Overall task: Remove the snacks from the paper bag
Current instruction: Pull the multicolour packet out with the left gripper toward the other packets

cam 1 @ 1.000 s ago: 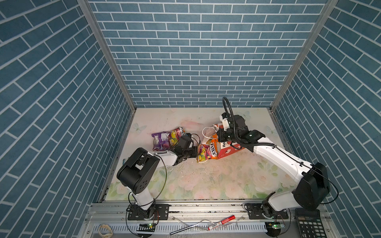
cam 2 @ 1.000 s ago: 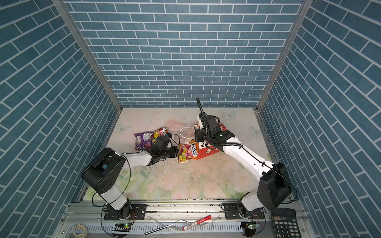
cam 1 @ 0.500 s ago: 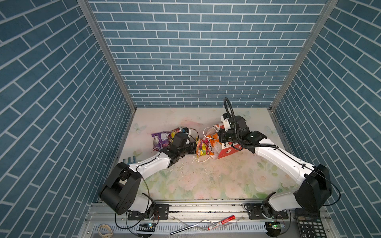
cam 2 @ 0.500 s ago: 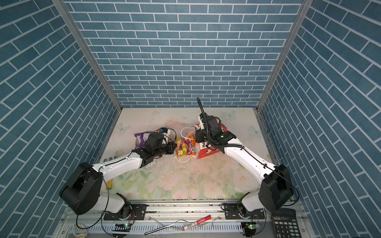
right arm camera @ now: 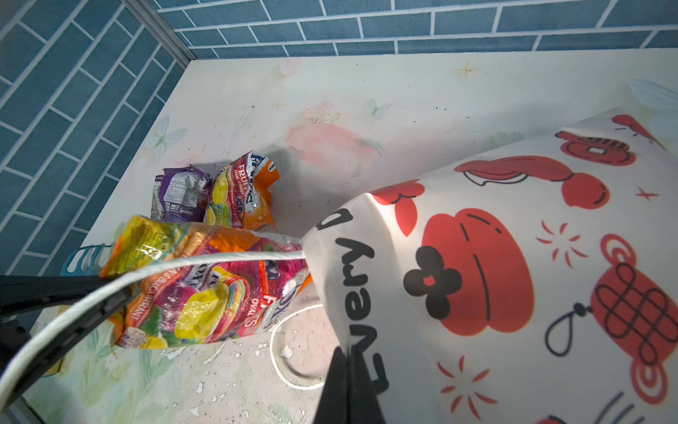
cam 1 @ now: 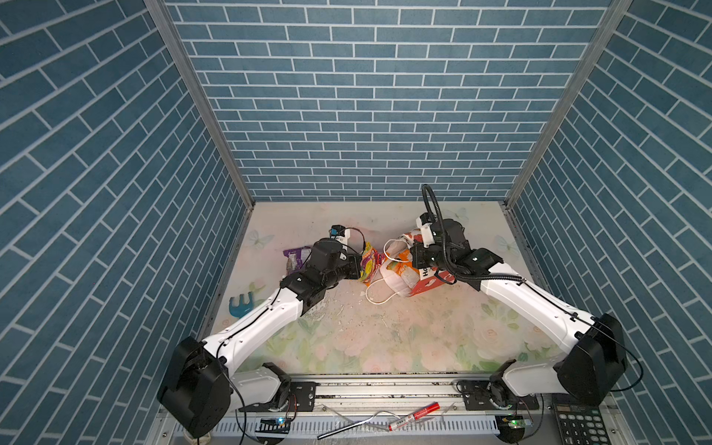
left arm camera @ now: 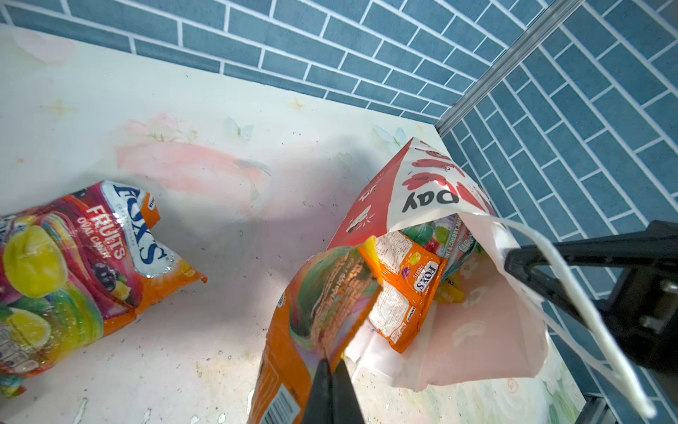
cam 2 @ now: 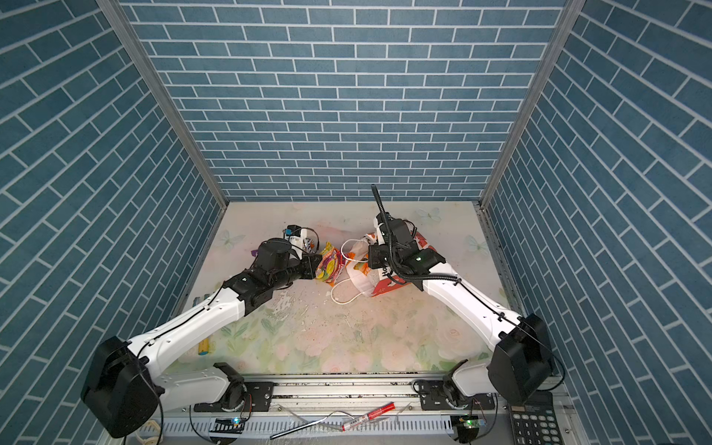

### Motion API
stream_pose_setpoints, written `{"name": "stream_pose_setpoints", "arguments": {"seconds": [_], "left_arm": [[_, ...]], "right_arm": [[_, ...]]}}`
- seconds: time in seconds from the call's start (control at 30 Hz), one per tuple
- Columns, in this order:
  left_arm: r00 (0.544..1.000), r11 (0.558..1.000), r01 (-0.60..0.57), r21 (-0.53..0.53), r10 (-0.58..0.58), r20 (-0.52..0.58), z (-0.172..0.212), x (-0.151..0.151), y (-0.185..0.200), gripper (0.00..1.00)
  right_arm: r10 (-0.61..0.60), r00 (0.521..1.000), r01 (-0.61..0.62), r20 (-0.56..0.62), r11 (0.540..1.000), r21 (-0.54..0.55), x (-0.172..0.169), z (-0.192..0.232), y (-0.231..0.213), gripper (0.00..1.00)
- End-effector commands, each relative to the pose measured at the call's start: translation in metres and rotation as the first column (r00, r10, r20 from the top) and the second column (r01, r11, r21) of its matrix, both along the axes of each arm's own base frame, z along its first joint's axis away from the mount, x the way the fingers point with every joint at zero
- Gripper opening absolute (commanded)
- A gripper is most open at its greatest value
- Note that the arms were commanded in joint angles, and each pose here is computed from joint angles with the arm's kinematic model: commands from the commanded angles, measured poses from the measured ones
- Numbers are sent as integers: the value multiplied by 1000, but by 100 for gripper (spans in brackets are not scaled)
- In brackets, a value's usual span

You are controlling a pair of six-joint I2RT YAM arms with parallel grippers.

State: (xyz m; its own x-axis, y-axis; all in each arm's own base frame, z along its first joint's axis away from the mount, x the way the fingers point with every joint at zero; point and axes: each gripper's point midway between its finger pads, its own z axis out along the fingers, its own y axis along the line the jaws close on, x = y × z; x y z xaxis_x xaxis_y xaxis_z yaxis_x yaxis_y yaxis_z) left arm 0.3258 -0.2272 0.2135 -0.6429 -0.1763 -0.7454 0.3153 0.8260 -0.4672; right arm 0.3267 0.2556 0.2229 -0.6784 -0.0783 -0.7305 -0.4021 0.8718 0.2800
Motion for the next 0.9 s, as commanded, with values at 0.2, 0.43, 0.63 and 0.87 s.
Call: {"name": "stream_pose_setpoints", "arguments": {"seconds": [0.2,0.43,0.63,0.87], "left_arm": [[971,978,-174,120,149,189,57,17,38,0],[930,930,-311,195,255,265,75,28,68,0],[900,900,-382,210,311,306,90,48,89,0],[869,867,-461,191,397,295,91,75,131,0]], "right_arm": [[-16,996,15,82,1000,21,3,28,-7,0],[4,994,-6,107,1000,25,3,42,-5,0],[14,993,-18,118,999,29,3,51,-3,0],[15,991,-20,129,999,34,4,56,-4,0]]}}
